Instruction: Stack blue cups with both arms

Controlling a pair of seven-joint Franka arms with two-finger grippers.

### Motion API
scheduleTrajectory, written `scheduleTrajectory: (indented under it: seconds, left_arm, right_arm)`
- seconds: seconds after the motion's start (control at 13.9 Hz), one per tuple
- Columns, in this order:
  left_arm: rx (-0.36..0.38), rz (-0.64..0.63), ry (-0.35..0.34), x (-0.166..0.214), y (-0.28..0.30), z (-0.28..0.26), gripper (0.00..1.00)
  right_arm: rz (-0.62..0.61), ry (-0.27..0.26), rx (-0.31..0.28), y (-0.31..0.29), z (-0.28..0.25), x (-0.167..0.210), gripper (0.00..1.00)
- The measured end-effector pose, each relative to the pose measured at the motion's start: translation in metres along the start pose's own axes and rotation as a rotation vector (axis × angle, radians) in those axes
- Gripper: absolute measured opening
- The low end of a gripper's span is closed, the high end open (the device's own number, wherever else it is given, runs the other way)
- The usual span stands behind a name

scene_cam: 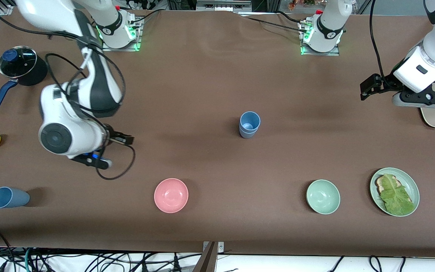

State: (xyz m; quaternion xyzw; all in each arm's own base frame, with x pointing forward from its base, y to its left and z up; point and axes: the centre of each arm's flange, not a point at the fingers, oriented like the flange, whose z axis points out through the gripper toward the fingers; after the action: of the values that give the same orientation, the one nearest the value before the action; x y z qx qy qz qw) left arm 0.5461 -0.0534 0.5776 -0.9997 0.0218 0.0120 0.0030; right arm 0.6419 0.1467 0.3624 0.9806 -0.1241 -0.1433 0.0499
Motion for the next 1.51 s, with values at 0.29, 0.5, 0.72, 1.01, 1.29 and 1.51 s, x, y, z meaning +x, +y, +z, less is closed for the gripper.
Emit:
scheduleTrajectory:
  seconds: [0.29, 0.5, 0.72, 1.01, 1.29, 1.51]
  left_arm:
    - [0.000, -0.002, 0.000, 0.000, -0.001, 0.000, 1.00]
    - [0.000, -0.005, -0.001, 0.000, -0.003, 0.001, 1.00]
    - [0.000, -0.009, -0.002, 0.000, -0.005, 0.001, 1.00]
    - [-0.001, -0.012, -0.002, 0.001, -0.007, 0.001, 1.00]
    - [-0.001, -0.014, -0.002, 0.001, -0.008, 0.001, 1.00]
    - [-0.001, -0.014, -0.002, 0.001, -0.008, 0.001, 1.00]
  right_arm:
    - [-0.055, 0.072, 0.041, 0.092, -0.024, -0.032, 1.00]
    - [-0.109, 0.147, 0.075, 0.161, -0.065, -0.060, 1.00]
    - [-0.128, 0.200, 0.075, 0.187, -0.115, -0.105, 1.00]
    - [-0.150, 0.217, 0.069, 0.197, -0.151, -0.135, 1.00]
    - [-0.146, 0.234, 0.073, 0.201, -0.166, -0.138, 1.00]
    - [-0.146, 0.228, 0.073, 0.198, -0.158, -0.126, 1.00]
